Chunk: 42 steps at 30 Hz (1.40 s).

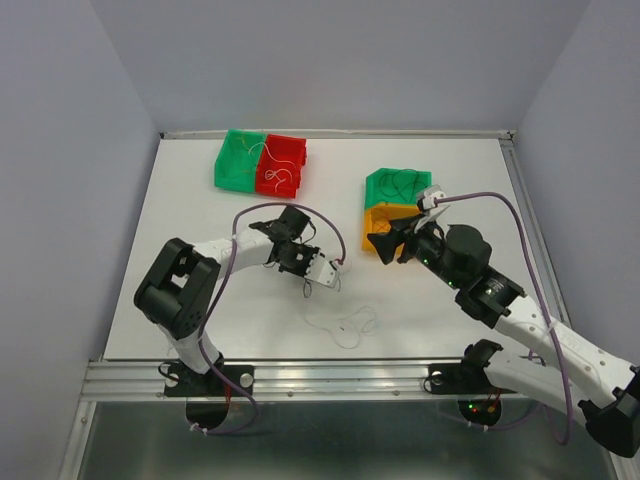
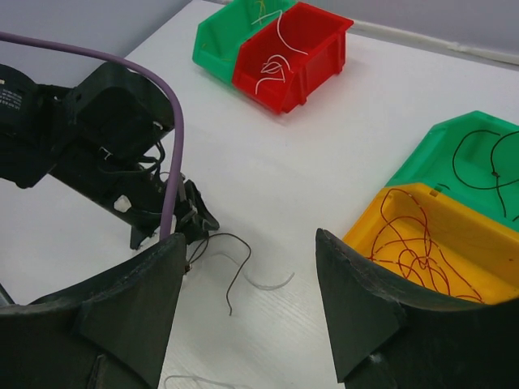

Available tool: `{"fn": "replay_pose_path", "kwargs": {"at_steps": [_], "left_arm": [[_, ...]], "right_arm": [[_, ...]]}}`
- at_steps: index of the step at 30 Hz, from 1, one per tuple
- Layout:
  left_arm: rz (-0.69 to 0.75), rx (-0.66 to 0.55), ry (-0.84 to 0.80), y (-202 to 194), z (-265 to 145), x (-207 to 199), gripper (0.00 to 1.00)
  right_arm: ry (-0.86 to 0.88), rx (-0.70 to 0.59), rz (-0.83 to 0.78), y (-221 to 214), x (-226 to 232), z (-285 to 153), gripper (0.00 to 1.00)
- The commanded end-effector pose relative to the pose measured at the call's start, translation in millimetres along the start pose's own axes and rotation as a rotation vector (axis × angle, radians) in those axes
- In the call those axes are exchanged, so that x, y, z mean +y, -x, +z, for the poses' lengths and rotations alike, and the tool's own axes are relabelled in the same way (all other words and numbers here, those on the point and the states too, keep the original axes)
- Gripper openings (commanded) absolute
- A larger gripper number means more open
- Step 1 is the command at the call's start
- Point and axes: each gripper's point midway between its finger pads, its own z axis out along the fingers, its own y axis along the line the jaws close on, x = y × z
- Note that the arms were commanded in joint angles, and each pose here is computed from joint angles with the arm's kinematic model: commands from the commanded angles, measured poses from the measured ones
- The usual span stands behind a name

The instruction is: Untangle the cables

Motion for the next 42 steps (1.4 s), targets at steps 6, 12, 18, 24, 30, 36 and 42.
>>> {"fn": "replay_pose_path", "kwargs": {"at_steps": [6, 12, 18, 24, 30, 36, 42], "left_arm": [[-0.019, -0.039, -0.1, 9.2, 2.1, -13.7, 0.0], [-0.092, -0.064, -0.047, 20.2, -14.5, -2.6, 0.0], [-0.167, -0.222, 0.054, 33.9, -84.4, 11.4, 0.0], [-0.166, -0.26, 0.153, 40.2, -140.5, 28.0, 0.0], [-0.181, -0.389, 0.286, 79.4, -190.9, 76.1, 0.0], [-0.343, -0.443, 0.453, 96.3, -223.9, 166.0, 0.0], [-0.4, -0.499, 0.482, 113.2, -245.5, 202.5, 0.0]], "right_arm": [[0.05, -0.103, -0.012, 34.2, 11.2, -9.8, 0.7], [0.035, -0.117, -0.005, 36.8, 8.6, -11.0, 0.7], [-0.001, -0.136, 0.009, 39.7, 2.4, -14.0, 0.7], [-0.038, -0.147, 0.024, 41.1, -3.7, -13.8, 0.7], [-0.127, -0.164, 0.056, 45.1, -18.4, -11.7, 0.65], [-0.261, -0.278, 0.127, 61.5, -42.3, -33.2, 0.64], [0.047, -0.131, 0.009, 36.3, 11.1, -8.7, 0.81]]}}
